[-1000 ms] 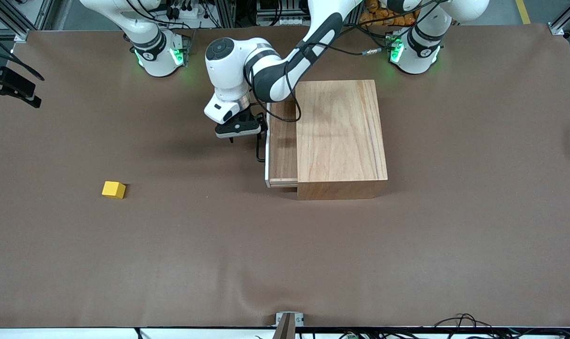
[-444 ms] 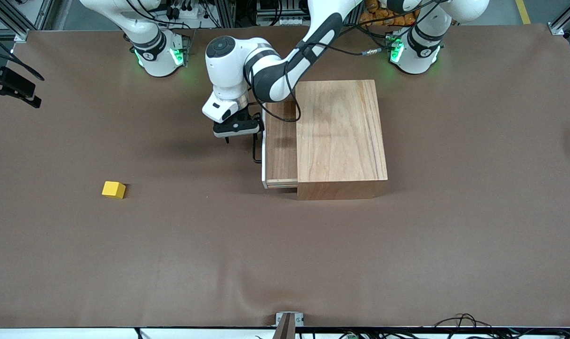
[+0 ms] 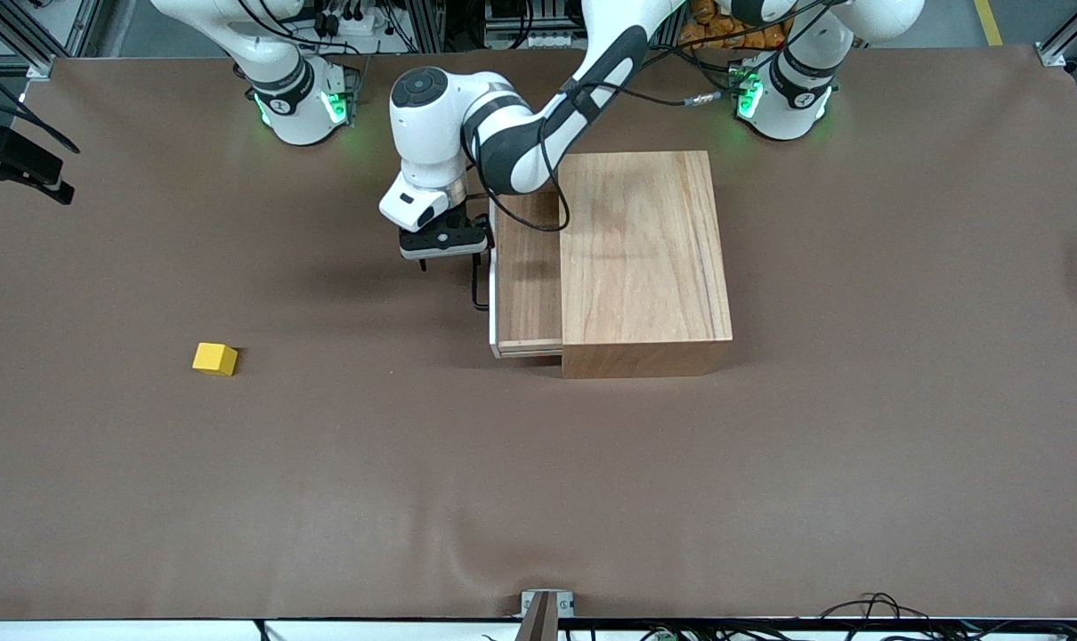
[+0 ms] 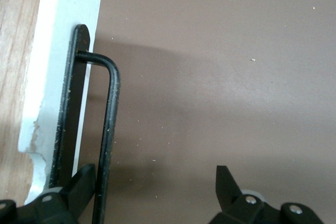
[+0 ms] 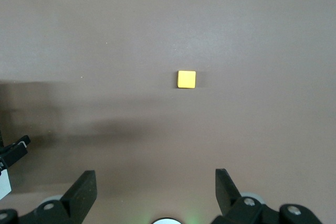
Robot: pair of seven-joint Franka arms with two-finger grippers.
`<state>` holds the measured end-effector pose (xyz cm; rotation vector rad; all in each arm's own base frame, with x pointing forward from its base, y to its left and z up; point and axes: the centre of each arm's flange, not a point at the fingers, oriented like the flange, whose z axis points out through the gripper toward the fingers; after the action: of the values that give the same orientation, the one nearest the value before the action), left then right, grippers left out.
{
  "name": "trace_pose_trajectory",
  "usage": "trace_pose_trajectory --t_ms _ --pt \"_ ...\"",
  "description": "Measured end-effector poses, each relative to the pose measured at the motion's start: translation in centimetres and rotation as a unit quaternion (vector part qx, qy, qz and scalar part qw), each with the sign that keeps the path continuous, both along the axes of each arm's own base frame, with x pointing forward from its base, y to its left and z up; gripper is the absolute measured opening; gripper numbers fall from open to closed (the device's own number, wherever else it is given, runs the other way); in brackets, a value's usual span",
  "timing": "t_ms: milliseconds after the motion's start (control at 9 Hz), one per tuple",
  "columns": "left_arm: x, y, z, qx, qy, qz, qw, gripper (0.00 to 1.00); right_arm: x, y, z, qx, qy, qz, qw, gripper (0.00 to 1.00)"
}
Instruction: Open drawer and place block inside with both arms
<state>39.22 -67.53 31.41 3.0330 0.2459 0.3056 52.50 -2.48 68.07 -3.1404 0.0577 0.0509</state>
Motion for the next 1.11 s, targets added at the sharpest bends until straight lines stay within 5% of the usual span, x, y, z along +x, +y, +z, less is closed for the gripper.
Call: trace_pose_trajectory --t_ms 667,1111 --pt "0.8 0.2 2.6 -0.005 -0.005 0.015 1.000 1.00 0.0 0.0 0.0 0.000 0.000 0.000 1.000 1.00" --pt "5.4 5.9 13.6 0.000 -0.015 0.059 0.998 1.00 1.6 -0.8 -2.6 0.001 0.023 -0.007 1.000 1.00"
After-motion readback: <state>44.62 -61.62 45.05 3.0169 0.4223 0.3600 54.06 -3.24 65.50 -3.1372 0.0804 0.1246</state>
